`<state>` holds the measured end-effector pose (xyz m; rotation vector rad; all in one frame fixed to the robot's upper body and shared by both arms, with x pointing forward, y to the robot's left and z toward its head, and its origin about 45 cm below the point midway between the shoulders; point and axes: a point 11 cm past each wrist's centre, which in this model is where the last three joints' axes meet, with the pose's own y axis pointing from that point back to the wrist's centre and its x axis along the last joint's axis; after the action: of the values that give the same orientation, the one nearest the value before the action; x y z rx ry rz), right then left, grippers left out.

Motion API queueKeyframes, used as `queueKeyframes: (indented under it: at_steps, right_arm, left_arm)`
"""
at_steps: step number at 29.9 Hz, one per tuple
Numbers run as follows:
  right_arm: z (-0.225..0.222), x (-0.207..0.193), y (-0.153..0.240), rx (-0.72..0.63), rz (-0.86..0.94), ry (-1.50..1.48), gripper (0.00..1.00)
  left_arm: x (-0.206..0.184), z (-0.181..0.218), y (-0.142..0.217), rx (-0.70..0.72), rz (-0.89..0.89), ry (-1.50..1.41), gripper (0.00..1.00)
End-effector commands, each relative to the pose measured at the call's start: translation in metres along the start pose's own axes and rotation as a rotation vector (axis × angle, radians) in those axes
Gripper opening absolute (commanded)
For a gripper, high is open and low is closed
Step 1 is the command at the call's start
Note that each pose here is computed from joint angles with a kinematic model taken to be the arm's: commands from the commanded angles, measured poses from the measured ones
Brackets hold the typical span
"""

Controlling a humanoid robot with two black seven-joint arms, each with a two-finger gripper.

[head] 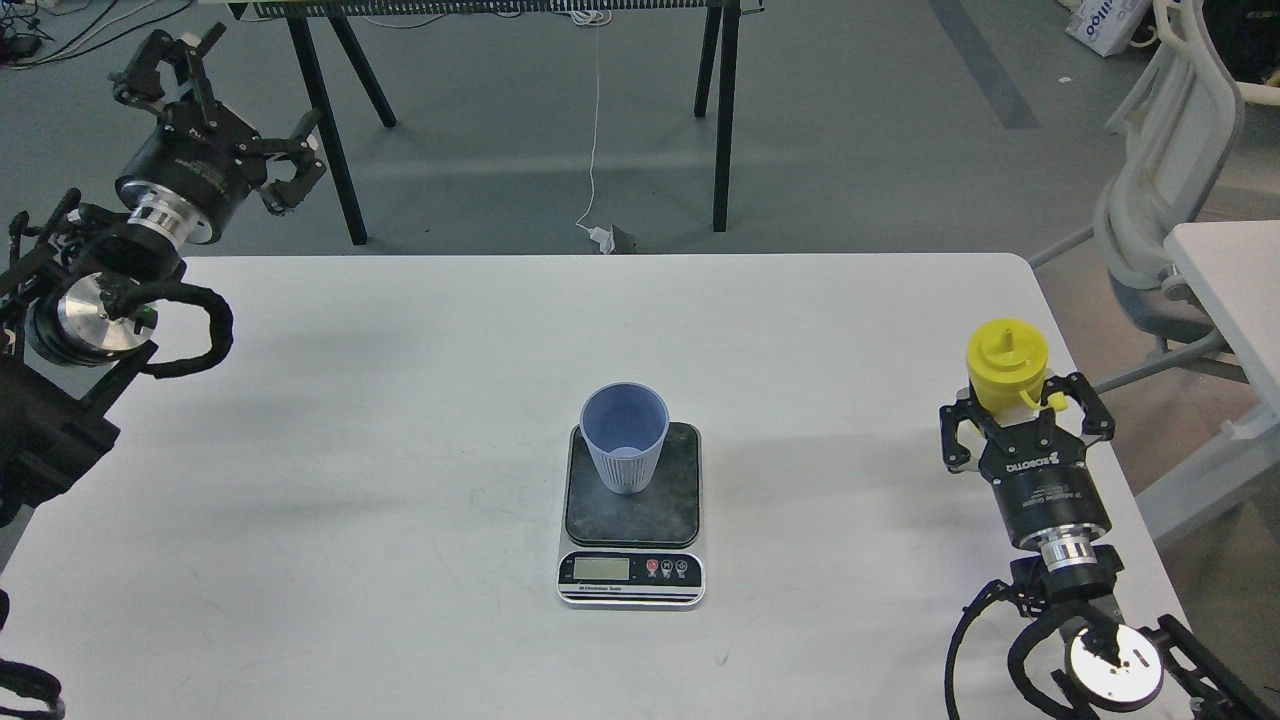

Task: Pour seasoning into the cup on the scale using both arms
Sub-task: 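Lift the yellow bottle and invert it above the blue cup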

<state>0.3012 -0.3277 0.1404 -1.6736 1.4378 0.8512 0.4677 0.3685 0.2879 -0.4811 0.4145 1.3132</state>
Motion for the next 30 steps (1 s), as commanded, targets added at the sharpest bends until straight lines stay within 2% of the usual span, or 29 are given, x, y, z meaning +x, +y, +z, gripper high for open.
queueKeyframes:
  at_steps: [1,5,12,19,25,30]
  right_arm:
    - [-0.021,-0.04,-0.028,-0.033,-0.157,0.135,0.38]
    - [-0.025,-0.079,-0.06,-0.076,-0.324,0.323,0.38]
    - [0.011,-0.131,-0.094,-0.272,-0.551,0.514,0.37]
    - [0.04,-0.164,-0.124,-0.328,-0.607,0.794,0.36]
    - [0.07,-0.184,-0.131,-0.372,-0.723,1.057,0.35]
    - [0.094,-0.194,-0.134,-0.342,-0.806,1.298,0.33]
  left_arm:
    - [0.001,0.0,0.001,0.0,0.004,-0.001,1.0]
    - [0.001,-0.001,0.001,0.002,0.0,0.0,1.0]
    - [0.001,-0.006,0.0,0.008,0.001,0.013,1.0]
    - [-0.002,-0.01,-0.003,-0.018,0.006,0.109,1.0]
    - [-0.003,-0.016,-0.003,-0.018,0.01,0.139,1.0]
    - [0.001,-0.02,0.001,-0.014,0.022,0.142,1.0]
